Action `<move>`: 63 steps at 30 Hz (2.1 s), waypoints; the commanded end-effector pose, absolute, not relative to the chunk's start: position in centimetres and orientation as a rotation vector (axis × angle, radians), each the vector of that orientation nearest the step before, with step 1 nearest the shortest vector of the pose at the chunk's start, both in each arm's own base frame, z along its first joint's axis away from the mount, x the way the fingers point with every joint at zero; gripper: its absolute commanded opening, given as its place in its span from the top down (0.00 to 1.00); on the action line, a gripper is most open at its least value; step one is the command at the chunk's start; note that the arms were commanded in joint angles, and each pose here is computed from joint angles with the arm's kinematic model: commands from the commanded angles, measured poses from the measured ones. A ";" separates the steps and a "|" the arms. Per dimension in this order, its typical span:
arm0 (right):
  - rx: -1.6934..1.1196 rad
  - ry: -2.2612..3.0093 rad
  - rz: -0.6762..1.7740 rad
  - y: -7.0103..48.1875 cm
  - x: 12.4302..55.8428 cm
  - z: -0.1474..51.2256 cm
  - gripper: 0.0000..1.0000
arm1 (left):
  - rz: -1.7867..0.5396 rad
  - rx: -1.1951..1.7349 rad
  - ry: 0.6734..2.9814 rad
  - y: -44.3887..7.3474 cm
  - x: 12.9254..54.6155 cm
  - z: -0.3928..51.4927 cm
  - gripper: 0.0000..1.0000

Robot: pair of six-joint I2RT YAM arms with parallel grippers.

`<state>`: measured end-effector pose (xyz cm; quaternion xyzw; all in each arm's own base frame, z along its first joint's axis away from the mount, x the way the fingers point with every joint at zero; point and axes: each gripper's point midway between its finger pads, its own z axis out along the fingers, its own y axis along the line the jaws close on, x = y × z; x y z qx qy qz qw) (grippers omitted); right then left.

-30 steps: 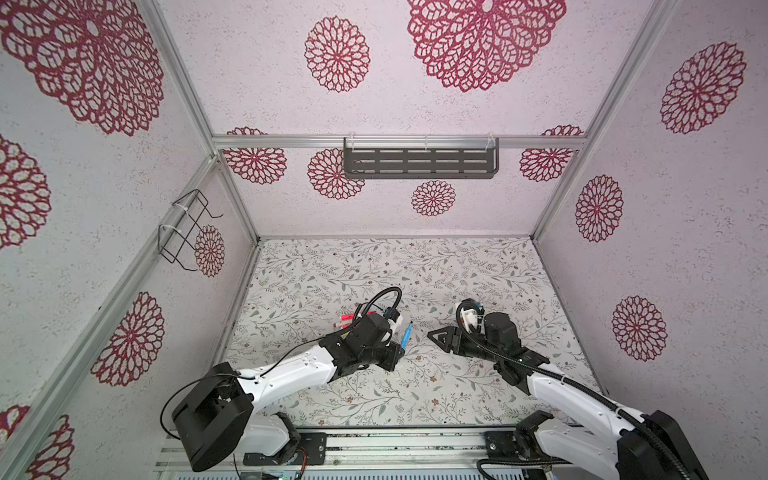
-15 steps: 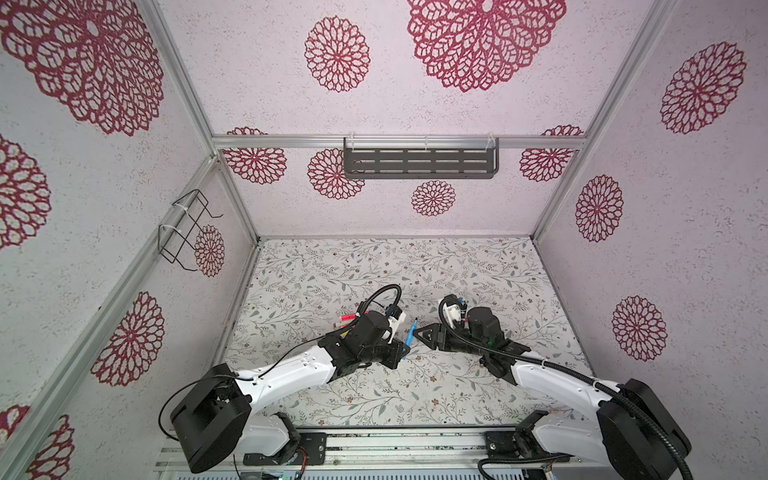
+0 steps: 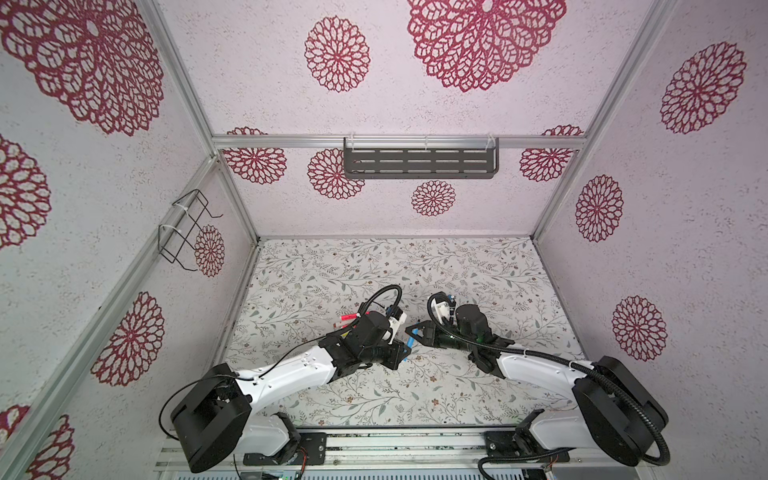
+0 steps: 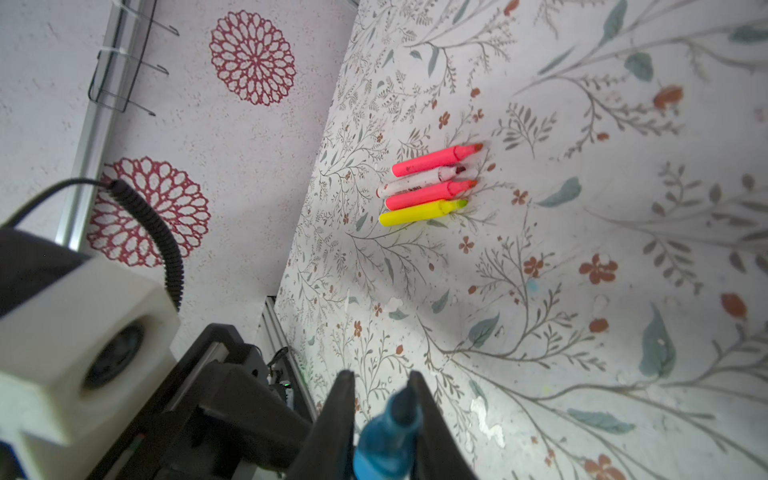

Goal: Insert the pens into the pen caps
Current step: 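Swing the right gripper to the blue marker and close on its tip, then hold the blue marker with both grippers between the arms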

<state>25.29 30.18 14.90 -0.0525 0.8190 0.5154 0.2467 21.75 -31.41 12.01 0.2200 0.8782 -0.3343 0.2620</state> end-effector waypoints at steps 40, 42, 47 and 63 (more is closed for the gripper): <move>-0.105 2.088 1.452 30.0 25.0 18.8 0.57 | -0.910 0.521 2.282 -31.5 22.6 15.0 1.00; -0.092 2.096 1.418 29.4 25.1 18.9 0.44 | -0.920 0.526 2.275 -31.5 22.4 15.1 1.00; -0.078 2.080 1.337 27.8 25.3 20.1 0.43 | -0.972 0.542 2.257 -31.8 21.8 15.3 1.00; -0.138 2.054 1.422 29.5 25.3 21.2 0.55 | -0.989 0.548 2.257 -32.2 21.7 15.2 1.00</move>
